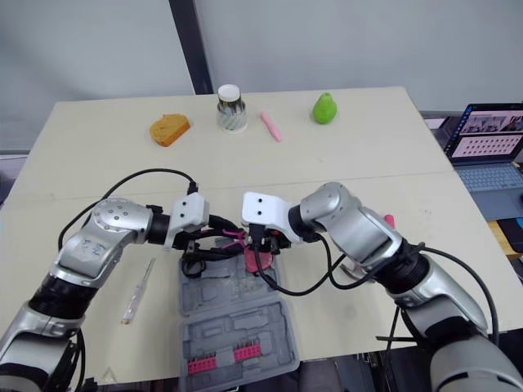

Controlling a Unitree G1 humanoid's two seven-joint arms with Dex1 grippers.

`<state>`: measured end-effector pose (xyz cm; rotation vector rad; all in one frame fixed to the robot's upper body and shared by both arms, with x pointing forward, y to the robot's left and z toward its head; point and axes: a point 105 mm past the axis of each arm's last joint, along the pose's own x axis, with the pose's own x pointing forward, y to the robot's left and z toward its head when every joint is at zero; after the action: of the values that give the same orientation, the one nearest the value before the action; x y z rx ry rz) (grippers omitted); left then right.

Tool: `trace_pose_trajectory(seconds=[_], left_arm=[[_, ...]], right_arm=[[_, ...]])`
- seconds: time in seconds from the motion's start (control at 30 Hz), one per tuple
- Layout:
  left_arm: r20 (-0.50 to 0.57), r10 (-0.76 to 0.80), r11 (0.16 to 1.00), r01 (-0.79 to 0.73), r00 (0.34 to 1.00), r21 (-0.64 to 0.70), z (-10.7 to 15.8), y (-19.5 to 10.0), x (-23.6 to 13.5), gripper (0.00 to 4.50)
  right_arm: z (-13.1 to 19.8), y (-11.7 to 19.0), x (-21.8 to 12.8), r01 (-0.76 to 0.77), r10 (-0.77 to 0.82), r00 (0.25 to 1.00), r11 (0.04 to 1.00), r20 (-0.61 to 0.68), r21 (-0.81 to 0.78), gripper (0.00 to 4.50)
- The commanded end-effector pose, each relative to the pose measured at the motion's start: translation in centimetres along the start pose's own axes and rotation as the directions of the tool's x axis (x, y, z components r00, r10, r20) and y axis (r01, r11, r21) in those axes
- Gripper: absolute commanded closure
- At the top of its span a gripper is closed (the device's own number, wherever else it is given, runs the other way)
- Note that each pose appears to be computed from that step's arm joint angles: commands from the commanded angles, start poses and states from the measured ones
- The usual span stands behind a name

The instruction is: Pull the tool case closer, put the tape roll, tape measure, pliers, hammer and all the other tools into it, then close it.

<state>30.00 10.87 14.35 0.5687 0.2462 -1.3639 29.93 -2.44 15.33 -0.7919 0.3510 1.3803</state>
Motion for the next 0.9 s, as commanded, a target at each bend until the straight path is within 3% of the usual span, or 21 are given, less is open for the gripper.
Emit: trace_pose_trajectory(seconds=[0.03,0.3,0.43,0.47,0.63,0.9], left_arm=[[0.021,0.001,0.999,-0.002,1.000,0.053,1.3,-0.2,-0.3,1.91],[0.014,0.021,0.999,-0.022,1.000,0.050,0.8,-0.4,-0.6,1.91],[0.022,0.088,0.996,-0.089,0.996,0.027,0.0,-0.7,-2.4,0.09],[0.030,0.117,0.993,-0.118,0.993,0.012,-0.3,-0.8,-3.2,0.00],[0.021,0.265,0.964,-0.264,0.964,-0.043,-2.7,-2.8,-7.7,0.00],[-0.088,0.335,0.924,-0.345,0.938,-0.165,-7.2,-10.3,-12.2,0.00]], right_arm=[[0.5,0.2,-0.3,0.009,-0.009,1.000,0.999,0.006,-0.037,3.52],[0.3,0.0,-0.6,0.033,-0.032,0.999,0.998,0.007,-0.058,3.52],[0.1,0.3,-1.1,0.041,-0.041,0.999,0.996,0.003,-0.078,3.52],[-0.1,0.4,-1.2,0.041,-0.042,0.999,0.996,-0.003,-0.084,3.52],[-0.8,1.6,-1.5,0.019,-0.024,0.999,0.995,-0.048,-0.103,3.52],[-0.4,3.2,-1.0,-0.032,0.014,0.994,0.986,-0.110,-0.163,3.52]])
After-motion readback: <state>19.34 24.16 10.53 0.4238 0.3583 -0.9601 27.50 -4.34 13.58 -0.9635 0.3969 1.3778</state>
